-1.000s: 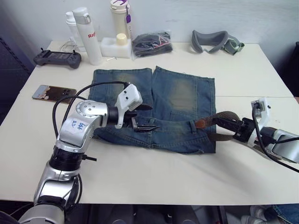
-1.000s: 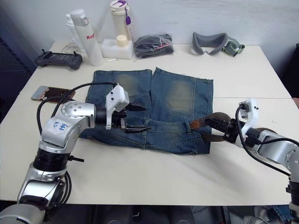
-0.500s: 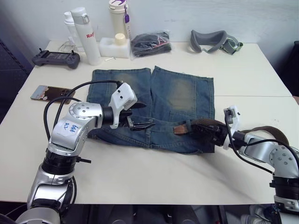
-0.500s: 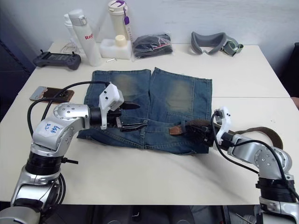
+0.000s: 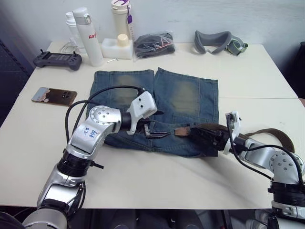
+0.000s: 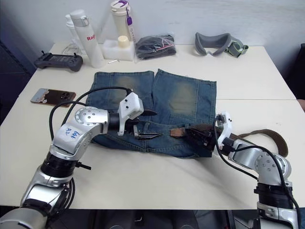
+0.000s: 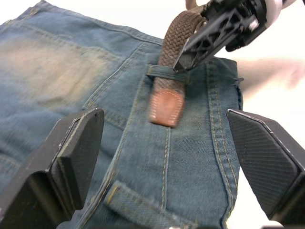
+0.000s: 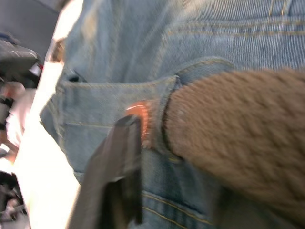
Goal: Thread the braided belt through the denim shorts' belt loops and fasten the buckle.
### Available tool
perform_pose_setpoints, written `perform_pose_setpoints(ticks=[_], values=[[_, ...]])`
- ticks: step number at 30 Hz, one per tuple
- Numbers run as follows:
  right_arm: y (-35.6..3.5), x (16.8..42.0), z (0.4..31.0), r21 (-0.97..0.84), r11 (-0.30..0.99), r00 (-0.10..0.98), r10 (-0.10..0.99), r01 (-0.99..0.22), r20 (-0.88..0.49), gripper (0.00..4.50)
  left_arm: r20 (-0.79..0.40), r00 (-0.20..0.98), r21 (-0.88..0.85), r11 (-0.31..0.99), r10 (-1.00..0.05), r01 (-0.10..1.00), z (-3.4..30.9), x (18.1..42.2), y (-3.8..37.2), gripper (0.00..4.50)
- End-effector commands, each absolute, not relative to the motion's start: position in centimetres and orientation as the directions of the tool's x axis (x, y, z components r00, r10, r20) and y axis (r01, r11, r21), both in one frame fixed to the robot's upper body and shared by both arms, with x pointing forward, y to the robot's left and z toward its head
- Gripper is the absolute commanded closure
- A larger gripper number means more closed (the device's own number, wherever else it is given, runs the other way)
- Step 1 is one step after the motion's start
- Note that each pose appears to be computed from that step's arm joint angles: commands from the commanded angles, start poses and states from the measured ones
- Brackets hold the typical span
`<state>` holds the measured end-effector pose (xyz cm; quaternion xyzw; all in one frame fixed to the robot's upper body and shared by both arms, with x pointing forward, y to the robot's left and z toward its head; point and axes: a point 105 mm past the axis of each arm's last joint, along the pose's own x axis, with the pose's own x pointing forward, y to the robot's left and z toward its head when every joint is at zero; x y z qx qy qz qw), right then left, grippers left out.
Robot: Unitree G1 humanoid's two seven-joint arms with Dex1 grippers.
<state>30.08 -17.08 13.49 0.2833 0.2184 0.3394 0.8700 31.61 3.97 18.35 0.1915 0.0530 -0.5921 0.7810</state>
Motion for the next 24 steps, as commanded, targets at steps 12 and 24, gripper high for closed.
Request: perform_pose_setpoints(ticks=[12, 24], values=[[-15.5, 24.2, 16.0, 0.183, 0.582, 0.522, 0.802, -0.793, -0.290, 0.02, -0.346, 0.243, 0.387, 0.098, -0.906, 0.917, 18.2, 32.5, 1.4, 0.00], [-15.8, 24.6, 12.9, -0.206, 0.507, 0.539, 0.702, -0.837, -0.466, 1.89, -0.359, 0.297, 0.537, 0.064, -0.885, 0.841, 16.1, 34.6, -2.7, 0.00]])
